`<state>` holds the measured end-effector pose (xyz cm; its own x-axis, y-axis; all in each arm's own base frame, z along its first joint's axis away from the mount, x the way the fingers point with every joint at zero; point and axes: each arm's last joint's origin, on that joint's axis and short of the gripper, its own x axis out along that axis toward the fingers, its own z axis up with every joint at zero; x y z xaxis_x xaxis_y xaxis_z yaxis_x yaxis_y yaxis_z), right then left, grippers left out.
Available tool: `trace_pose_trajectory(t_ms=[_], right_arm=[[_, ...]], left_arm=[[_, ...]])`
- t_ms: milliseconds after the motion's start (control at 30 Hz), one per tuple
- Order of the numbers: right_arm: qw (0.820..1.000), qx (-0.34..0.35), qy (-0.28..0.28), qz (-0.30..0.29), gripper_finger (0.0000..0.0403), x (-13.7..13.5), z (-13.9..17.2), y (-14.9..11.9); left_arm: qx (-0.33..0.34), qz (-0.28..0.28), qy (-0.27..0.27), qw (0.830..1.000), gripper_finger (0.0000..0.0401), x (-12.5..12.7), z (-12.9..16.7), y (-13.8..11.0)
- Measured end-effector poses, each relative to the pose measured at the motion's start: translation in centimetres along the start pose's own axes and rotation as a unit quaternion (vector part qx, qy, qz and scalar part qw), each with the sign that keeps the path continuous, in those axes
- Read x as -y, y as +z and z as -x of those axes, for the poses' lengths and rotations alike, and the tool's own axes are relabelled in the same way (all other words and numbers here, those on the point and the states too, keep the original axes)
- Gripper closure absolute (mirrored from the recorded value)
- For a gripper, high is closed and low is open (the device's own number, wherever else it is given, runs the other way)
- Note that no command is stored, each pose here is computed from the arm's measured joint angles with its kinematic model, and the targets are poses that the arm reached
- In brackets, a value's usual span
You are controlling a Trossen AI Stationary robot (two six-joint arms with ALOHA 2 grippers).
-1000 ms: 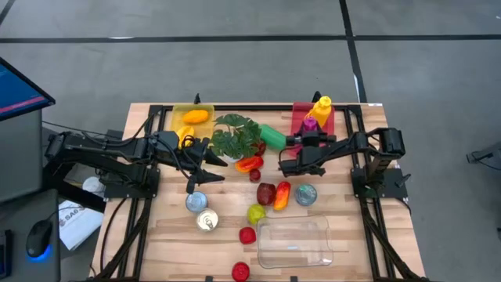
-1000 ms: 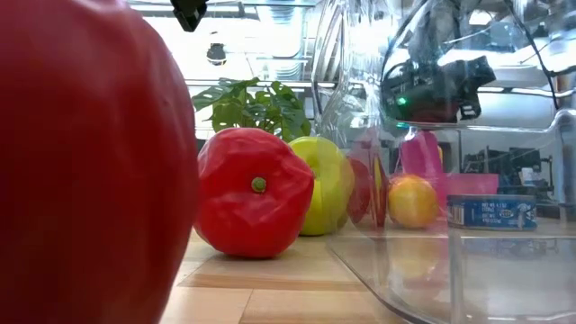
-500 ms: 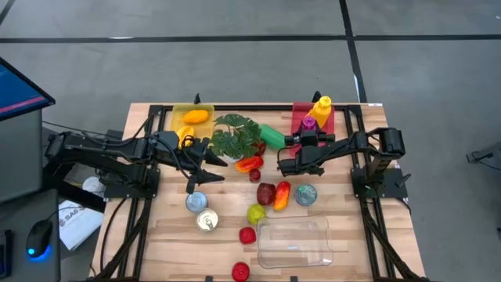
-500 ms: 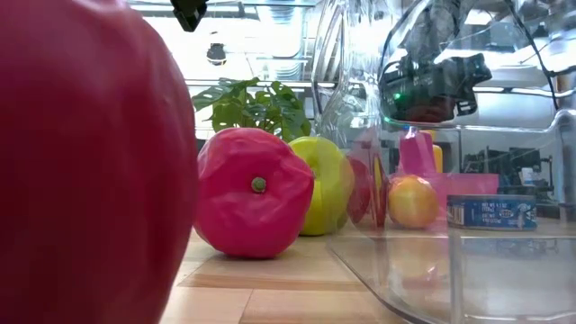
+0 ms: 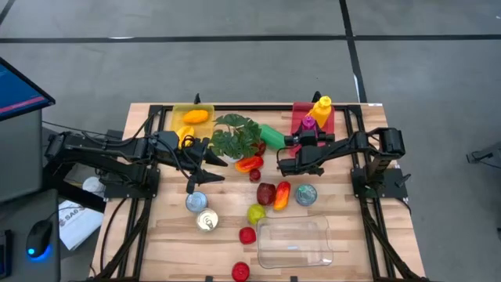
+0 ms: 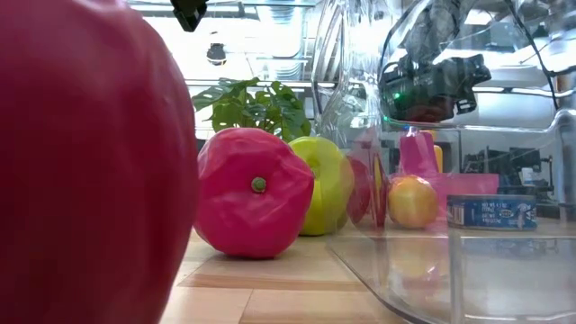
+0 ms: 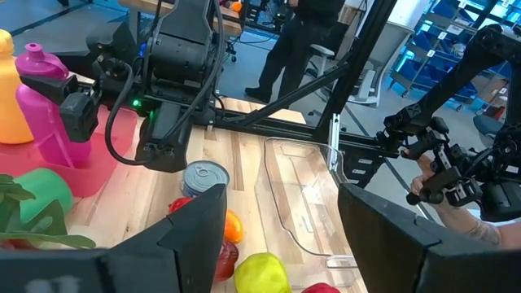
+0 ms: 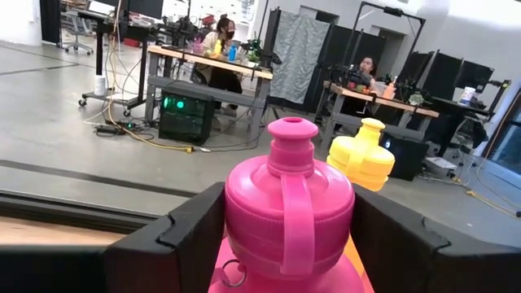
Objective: Pick & Place Food Item
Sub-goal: Put the pink water bottle into the pink bin
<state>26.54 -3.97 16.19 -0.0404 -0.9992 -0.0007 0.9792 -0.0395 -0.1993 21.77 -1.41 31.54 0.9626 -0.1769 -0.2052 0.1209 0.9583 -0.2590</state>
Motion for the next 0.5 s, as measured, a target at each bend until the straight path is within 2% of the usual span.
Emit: trace_pose_trajectory(t_ms=[500], right_arm=[[1.0,0.001,0.0,-0.025,0.0162,-0.32,0.01,0.0]], left_arm=[[0.003,0.0,-0.001,1.0,0.0174,0.01,0.0,0.06]])
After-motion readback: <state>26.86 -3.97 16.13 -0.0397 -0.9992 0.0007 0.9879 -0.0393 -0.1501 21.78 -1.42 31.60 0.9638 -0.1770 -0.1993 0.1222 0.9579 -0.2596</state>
